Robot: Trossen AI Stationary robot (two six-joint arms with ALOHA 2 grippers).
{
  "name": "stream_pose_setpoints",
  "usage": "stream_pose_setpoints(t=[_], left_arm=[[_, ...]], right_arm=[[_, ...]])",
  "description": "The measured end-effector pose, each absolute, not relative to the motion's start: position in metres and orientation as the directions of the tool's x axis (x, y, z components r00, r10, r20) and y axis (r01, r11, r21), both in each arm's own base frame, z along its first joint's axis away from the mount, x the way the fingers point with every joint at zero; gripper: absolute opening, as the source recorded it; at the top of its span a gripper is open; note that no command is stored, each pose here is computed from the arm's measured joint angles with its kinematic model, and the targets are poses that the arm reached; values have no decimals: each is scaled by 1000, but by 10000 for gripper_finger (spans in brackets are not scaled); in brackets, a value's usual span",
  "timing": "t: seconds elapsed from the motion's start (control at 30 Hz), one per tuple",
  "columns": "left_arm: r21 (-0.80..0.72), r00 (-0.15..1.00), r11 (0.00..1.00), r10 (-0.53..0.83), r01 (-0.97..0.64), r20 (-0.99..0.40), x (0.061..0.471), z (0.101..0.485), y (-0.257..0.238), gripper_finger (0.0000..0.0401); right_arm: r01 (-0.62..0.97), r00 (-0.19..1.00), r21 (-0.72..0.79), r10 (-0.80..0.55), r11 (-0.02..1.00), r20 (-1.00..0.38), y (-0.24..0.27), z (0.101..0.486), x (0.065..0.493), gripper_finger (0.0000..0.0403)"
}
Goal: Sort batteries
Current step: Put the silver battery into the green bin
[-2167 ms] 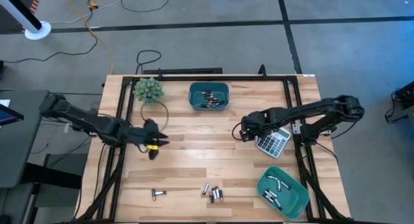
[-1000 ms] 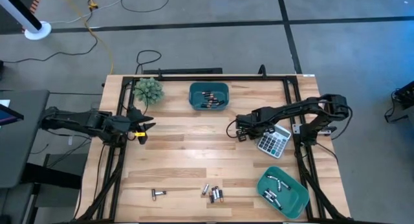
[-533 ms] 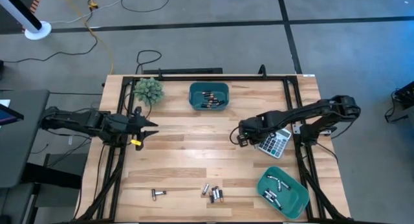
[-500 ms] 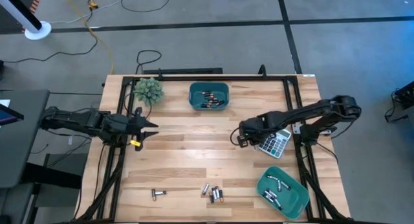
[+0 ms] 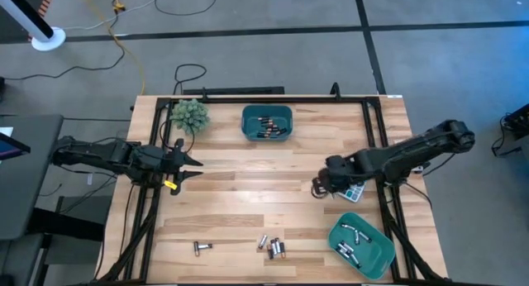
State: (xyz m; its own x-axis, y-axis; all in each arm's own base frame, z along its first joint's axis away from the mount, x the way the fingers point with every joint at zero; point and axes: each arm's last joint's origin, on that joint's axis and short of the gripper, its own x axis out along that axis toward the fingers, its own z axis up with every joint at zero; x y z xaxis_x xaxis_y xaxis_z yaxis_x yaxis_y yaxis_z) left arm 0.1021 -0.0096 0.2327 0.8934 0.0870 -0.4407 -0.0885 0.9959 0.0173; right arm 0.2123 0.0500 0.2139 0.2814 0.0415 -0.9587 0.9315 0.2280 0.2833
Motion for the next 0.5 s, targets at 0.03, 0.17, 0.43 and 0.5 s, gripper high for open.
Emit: stream_pose_setpoints(t=[0.03, 0.17, 0.43, 0.5], left_arm=[[17, 893, 996, 87, -89, -441, 102, 233, -10, 125], [15, 893, 996, 87, -90, -441, 102, 233, -10, 125], [15, 893, 996, 87, -90, -441, 102, 233, -10, 125], [15, 893, 996, 87, -90, -441, 102, 233, -10, 125]], right_arm=[[934, 276, 275, 27, 228, -961, 55, 221, 209, 18], [954, 208, 197, -28, 226, -978, 76, 250, 195, 18], [953, 232, 235, 40, 194, -972, 126, 274, 171, 18], [963, 222, 227, 52, 148, -974, 140, 272, 163, 18]])
